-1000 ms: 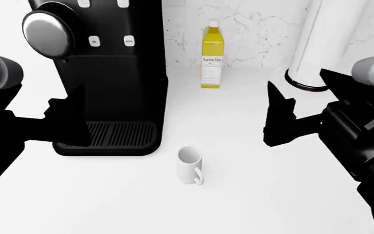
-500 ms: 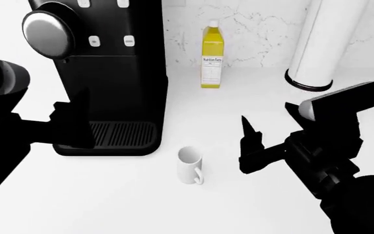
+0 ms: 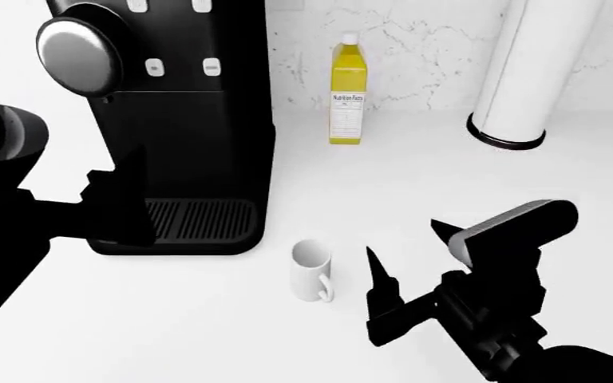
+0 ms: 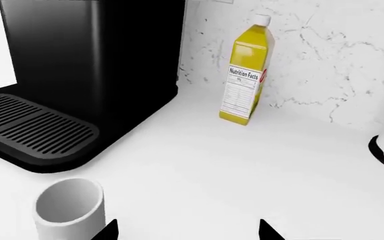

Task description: A wet mug is on the counter and needs to be dried. Pick it up and place it upside down in the open cabinet.

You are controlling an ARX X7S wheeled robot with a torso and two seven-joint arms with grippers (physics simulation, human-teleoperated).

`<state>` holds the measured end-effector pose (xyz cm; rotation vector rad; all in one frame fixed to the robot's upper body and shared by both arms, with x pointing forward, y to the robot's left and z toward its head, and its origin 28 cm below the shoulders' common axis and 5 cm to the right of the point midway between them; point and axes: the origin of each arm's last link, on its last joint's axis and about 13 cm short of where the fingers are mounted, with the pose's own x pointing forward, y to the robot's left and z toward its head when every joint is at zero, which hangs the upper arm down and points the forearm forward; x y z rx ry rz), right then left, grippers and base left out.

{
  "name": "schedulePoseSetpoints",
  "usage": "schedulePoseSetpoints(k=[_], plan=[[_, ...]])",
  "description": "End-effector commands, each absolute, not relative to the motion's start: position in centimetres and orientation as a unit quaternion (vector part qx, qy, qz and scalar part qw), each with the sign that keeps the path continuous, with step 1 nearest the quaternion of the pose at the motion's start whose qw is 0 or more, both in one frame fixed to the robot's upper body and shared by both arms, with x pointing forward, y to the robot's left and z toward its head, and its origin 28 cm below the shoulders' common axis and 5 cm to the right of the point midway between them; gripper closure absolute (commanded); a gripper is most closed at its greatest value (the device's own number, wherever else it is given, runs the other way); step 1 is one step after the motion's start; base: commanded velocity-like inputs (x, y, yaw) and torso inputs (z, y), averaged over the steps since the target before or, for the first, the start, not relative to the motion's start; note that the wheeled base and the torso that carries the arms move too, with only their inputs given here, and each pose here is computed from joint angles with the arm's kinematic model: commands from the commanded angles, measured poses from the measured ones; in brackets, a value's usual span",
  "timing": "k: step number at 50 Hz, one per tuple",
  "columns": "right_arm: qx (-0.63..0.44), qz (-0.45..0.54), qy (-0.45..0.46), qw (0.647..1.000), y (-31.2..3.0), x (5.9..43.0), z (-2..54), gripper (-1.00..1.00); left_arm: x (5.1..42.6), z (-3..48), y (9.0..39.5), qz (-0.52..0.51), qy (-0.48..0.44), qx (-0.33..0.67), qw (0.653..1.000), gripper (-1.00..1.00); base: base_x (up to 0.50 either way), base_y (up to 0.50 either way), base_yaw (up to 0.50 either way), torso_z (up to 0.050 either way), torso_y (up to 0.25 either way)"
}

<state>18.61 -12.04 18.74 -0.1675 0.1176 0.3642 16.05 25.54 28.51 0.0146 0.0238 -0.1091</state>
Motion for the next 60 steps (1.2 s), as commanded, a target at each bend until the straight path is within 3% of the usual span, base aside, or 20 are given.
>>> schedulePoseSetpoints(k=[1, 30, 60], plan=[[-0.084, 0.211, 0.06, 0.972, -11.6, 17.9, 18.0, -1.0, 16.0, 28.3, 25.6, -0.053, 0.013, 0.006, 0.999, -1.0, 0.0, 0.0, 0.0, 0.0, 0.0], [-0.09, 0.275, 0.071, 0.954, -10.4, 17.2, 17.2, -1.0, 16.1, 28.1, 25.7, -0.053, 0.013, 0.002, 0.999, -1.0, 0.0, 0.0, 0.0, 0.0, 0.0], [-0.085, 0.282, 0.078, 0.953, -8.8, 18.1, 13.6, -1.0, 16.1, 27.6, 25.8, -0.051, 0.017, -0.001, 0.999, -1.0, 0.0, 0.0, 0.0, 0.0, 0.0]])
